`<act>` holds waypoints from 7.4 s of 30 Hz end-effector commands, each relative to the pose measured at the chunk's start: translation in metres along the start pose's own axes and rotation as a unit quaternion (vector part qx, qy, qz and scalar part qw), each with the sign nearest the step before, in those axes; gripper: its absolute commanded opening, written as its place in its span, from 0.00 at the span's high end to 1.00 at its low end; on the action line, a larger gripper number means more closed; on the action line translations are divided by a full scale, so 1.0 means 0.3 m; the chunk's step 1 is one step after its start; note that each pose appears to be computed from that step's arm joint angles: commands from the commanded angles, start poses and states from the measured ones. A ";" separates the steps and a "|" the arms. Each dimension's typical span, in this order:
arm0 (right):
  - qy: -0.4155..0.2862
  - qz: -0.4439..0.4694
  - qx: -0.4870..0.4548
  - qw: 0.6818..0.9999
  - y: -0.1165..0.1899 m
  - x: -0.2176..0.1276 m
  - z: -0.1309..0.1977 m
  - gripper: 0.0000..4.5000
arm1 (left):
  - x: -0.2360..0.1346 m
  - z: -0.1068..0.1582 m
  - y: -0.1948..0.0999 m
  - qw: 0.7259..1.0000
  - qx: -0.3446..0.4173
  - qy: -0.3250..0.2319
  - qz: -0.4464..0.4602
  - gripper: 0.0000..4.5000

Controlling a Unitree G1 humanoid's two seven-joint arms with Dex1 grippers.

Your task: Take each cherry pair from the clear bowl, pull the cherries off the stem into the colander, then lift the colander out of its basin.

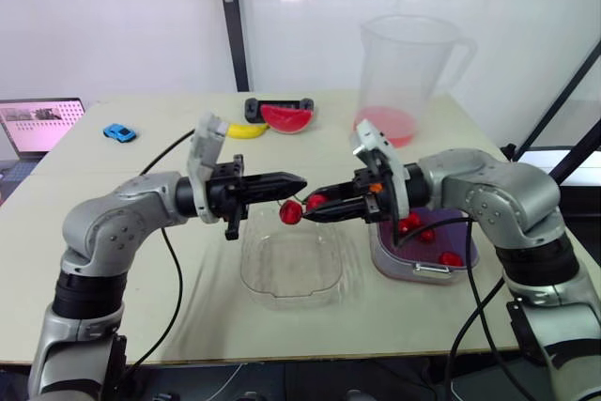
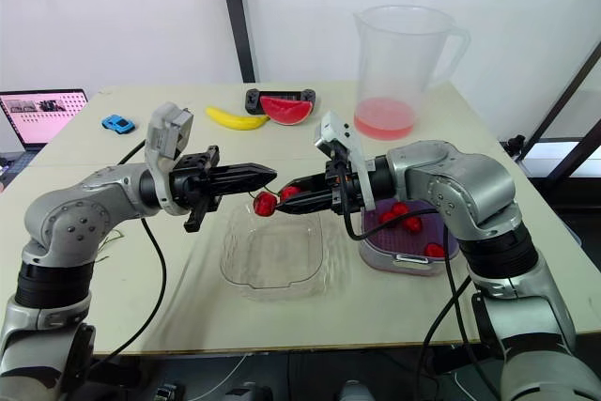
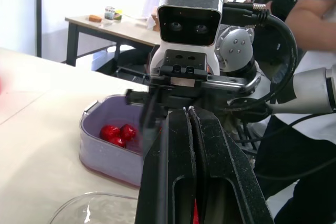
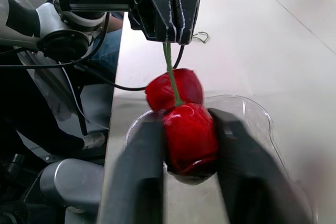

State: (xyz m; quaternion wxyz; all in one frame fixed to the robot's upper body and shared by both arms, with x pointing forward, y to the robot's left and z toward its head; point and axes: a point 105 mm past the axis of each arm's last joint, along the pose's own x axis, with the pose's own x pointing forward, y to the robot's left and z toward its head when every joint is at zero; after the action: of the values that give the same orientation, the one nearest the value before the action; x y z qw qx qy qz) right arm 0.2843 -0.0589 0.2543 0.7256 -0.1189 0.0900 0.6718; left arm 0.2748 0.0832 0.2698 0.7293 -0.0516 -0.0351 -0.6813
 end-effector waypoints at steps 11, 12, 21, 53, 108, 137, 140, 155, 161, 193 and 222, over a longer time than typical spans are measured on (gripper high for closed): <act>0.030 0.000 0.002 1.000 0.018 -0.053 -0.045 0.83 | 0.001 0.037 -0.008 1.000 0.029 -0.006 -0.005 1.00; 0.037 -0.003 0.011 0.999 0.016 -0.061 -0.066 0.83 | 0.002 0.037 -0.007 1.000 0.029 -0.006 -0.004 1.00; 0.058 -0.063 0.037 0.996 -0.020 -0.175 -0.114 0.83 | 0.001 0.034 -0.008 1.000 0.030 -0.008 -0.003 1.00; 0.108 -0.263 -0.088 0.955 -0.133 -0.588 -0.030 0.01 | -0.040 0.010 0.021 0.999 0.029 -0.015 0.030 1.00; -0.095 -0.060 -0.037 0.993 0.020 0.085 0.028 0.78 | 0.021 0.040 0.025 0.999 0.028 -0.025 -0.007 1.00; 0.184 -0.231 -0.011 0.955 -0.088 -0.482 -0.205 0.78 | -0.027 0.019 0.022 0.999 0.021 -0.019 0.019 1.00; 0.208 -0.222 -0.011 0.953 -0.086 -0.489 -0.245 0.78 | -0.027 0.012 0.022 0.999 0.020 -0.018 0.019 1.00; 0.094 -0.195 -0.030 0.976 -0.054 -0.518 -0.054 0.00 | -0.046 -0.002 0.016 0.999 0.015 -0.010 0.031 1.00; -0.058 -0.094 -0.050 0.993 0.034 -0.472 0.150 0.00 | -0.092 0.001 0.027 0.998 0.018 -0.001 0.058 1.00; -0.051 -0.035 -0.075 0.995 0.062 -0.365 0.105 0.00 | -0.918 -0.325 0.148 0.815 -0.192 0.008 0.547 0.05; 0.017 -0.277 0.004 0.961 0.072 -0.520 -0.043 0.00 | -0.399 0.060 0.090 0.982 0.087 0.148 0.074 0.01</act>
State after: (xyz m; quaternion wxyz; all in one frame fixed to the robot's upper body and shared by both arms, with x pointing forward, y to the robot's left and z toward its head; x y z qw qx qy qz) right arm 0.2594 -0.2066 0.2687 0.8737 -0.1184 0.0952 0.4620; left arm 0.2942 0.2075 0.2695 0.7856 0.0996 0.0208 -0.6103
